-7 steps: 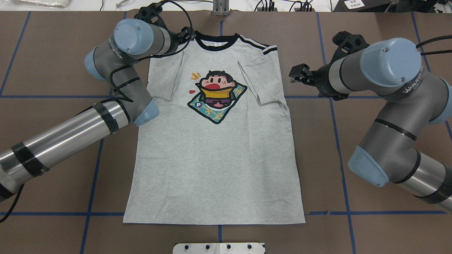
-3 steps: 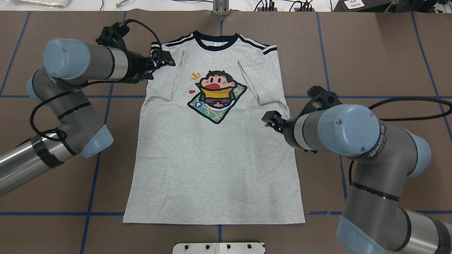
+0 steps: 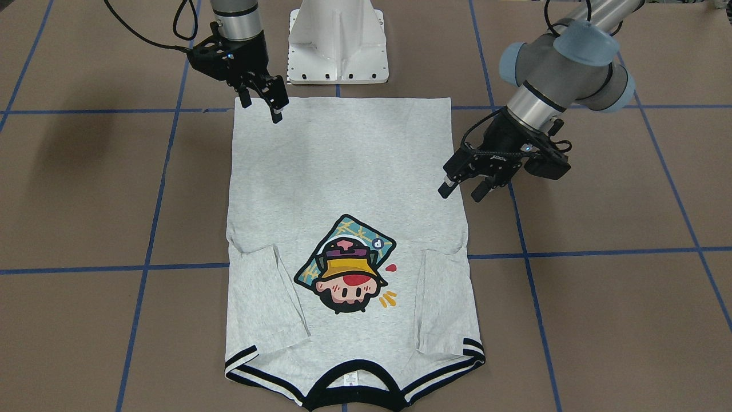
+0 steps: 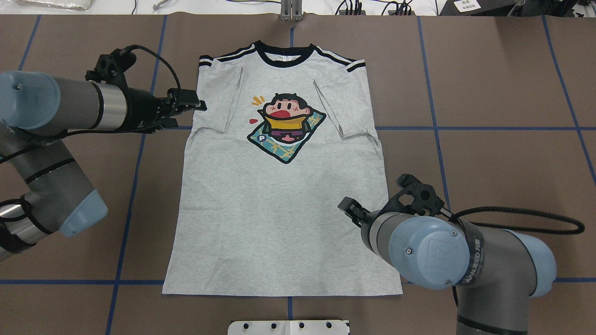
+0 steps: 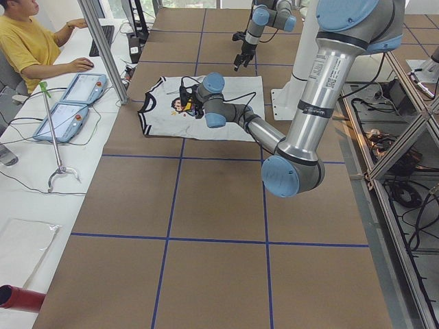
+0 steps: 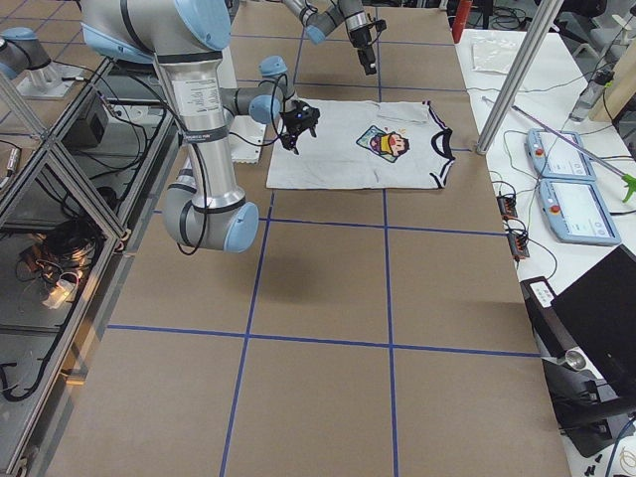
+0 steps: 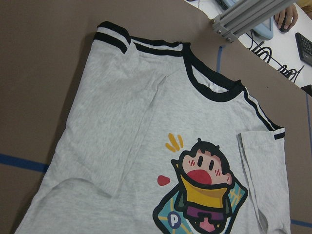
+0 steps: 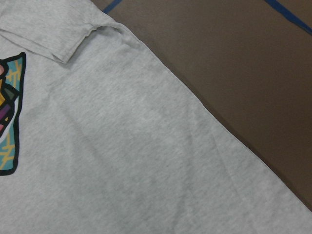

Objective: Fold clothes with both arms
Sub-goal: 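Move the right gripper to the near hem corner while the left gripper follows the side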

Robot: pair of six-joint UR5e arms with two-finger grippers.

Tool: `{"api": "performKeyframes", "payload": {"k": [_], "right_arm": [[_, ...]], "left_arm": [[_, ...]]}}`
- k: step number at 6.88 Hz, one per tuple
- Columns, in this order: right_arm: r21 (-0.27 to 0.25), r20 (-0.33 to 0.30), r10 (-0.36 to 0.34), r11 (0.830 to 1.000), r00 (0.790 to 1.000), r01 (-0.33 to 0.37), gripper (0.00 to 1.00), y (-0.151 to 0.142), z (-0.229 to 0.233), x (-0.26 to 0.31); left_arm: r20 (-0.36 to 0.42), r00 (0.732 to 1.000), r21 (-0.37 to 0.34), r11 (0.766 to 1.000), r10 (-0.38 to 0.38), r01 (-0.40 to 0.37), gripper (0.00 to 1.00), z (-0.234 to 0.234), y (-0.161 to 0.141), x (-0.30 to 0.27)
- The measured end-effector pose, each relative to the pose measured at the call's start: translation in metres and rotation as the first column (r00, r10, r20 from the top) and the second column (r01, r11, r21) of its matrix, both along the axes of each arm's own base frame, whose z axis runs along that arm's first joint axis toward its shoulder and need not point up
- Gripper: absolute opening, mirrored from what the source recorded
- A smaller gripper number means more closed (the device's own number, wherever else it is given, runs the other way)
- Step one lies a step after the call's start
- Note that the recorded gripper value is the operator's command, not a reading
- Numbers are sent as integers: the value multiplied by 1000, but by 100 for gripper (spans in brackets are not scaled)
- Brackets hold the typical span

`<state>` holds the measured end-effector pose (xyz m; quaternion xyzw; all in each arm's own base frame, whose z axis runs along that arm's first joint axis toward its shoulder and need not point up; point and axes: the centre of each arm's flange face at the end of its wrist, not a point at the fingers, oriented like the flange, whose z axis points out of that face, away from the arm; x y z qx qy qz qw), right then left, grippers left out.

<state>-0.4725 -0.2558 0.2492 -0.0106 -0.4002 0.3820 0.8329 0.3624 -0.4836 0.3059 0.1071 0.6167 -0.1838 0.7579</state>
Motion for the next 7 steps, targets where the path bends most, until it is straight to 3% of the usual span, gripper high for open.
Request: {"api": "performKeyframes", "payload": {"k": [2, 4, 7], "right_arm": [[-80, -14, 60, 995, 998, -61, 91, 34, 19, -11], [-136, -43, 74, 988, 996, -79, 91, 60, 35, -19], [-152, -104, 61, 985, 993, -76, 88, 75, 58, -32]], "left_arm": [[-9, 1000, 7, 1000, 7, -7, 99, -1, 6, -5], [-15, 1000, 17, 1000, 1, -1, 99, -5, 7, -6], [-17, 1000, 23, 1000, -4, 5, 99, -9, 6, -4]]}}
